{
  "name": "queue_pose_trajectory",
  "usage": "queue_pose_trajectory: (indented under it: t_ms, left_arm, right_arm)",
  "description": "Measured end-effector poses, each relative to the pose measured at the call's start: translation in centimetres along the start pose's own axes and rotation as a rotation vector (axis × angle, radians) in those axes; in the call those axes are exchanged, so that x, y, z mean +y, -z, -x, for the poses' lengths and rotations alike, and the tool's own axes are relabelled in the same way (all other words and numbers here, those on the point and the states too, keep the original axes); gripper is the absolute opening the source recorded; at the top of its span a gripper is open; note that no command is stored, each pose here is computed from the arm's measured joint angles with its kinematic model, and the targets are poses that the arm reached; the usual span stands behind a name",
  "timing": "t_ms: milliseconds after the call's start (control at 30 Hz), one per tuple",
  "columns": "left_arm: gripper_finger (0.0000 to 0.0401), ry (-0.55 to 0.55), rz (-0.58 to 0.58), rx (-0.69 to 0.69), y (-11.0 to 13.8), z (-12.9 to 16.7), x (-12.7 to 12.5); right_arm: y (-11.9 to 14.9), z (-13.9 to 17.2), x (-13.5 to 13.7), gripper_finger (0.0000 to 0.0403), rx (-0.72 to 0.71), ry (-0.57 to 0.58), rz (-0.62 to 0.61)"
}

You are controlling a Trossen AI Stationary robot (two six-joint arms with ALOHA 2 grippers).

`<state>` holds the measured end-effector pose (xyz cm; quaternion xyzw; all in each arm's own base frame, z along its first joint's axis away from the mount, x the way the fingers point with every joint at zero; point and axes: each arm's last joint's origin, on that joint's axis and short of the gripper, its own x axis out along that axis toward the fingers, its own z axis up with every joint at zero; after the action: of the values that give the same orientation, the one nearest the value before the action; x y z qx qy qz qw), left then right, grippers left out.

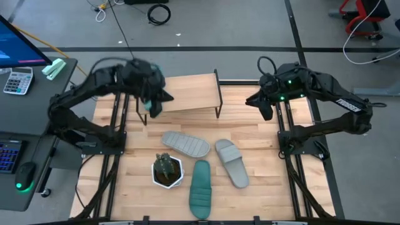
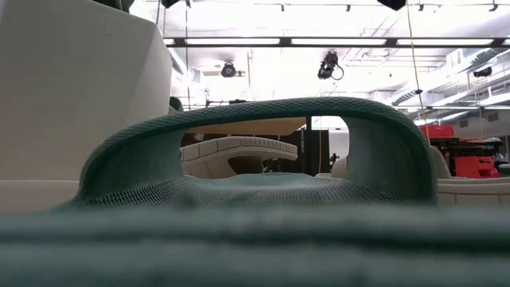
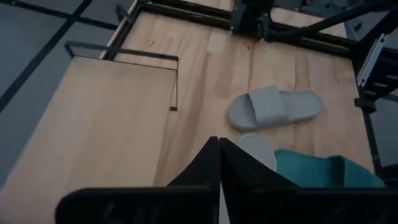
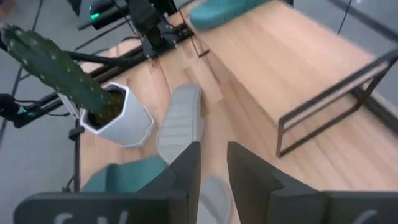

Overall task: Pick and place slides into the shelf
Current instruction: Put the green slipper on the shelf

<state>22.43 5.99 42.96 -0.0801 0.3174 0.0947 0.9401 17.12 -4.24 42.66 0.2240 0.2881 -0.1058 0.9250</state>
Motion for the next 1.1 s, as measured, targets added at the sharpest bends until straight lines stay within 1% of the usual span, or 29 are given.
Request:
queue_pose_trajectory:
  t_ms: [100, 167, 333, 467, 600, 700, 800, 967, 1100]
  left_arm:
    - [0.0016, -0.044, 0.015, 0.021, 2.0, -0.9, -0.2]
    - [0.0014, -0.057, 0.039, 0.006, 3.2, -0.9, -0.2]
    - [0.0005, -0.044, 0.087, -0.114, 5.8, -0.4, -0.1]
    - [0.0015, -0.034, 0.131, -0.205, 7.9, 0.0, 0.1]
    - [0.0015, -0.031, 0.153, -0.235, 10.2, 0.0, 0.2]
    - [0.0006, -0.025, 0.152, -0.267, 11.5, 0.1, 0.3]
    - [0.0007, -0.023, 0.16, -0.275, 12.8, 0.1, 0.4]
    - [0.0018, -0.017, 0.183, -0.289, 14.4, 0.3, 0.5]
    - [0.0007, -0.005, 0.189, -0.295, 15.3, 0.5, 0.4]
  right_arm:
    - [1.6, -0.6, -0.5, 0.0086, 0.008, 0.004, -0.05]
    - [2.7, -1.1, -0.8, 0.0086, -0.001, -0.006, -0.092]
    - [5.4, -2.9, -1.4, 0.0086, -0.015, -0.05, -0.199]
    - [7.5, -4.5, -1.5, 0.0086, 0.013, -0.084, -0.272]
    - [9.2, -6.2, -1.0, 0.0086, 0.058, -0.126, -0.308]
    - [10.4, -7.5, -0.4, 0.0086, 0.072, -0.175, -0.308]
    - [11.4, -8.7, -0.1, 0.0086, 0.092, -0.208, -0.311]
    - [12.4, -10.3, 0.1, 0.0086, 0.124, -0.21, -0.354]
    - [12.6, -11.4, 0.2, 0.0086, 0.129, -0.214, -0.376]
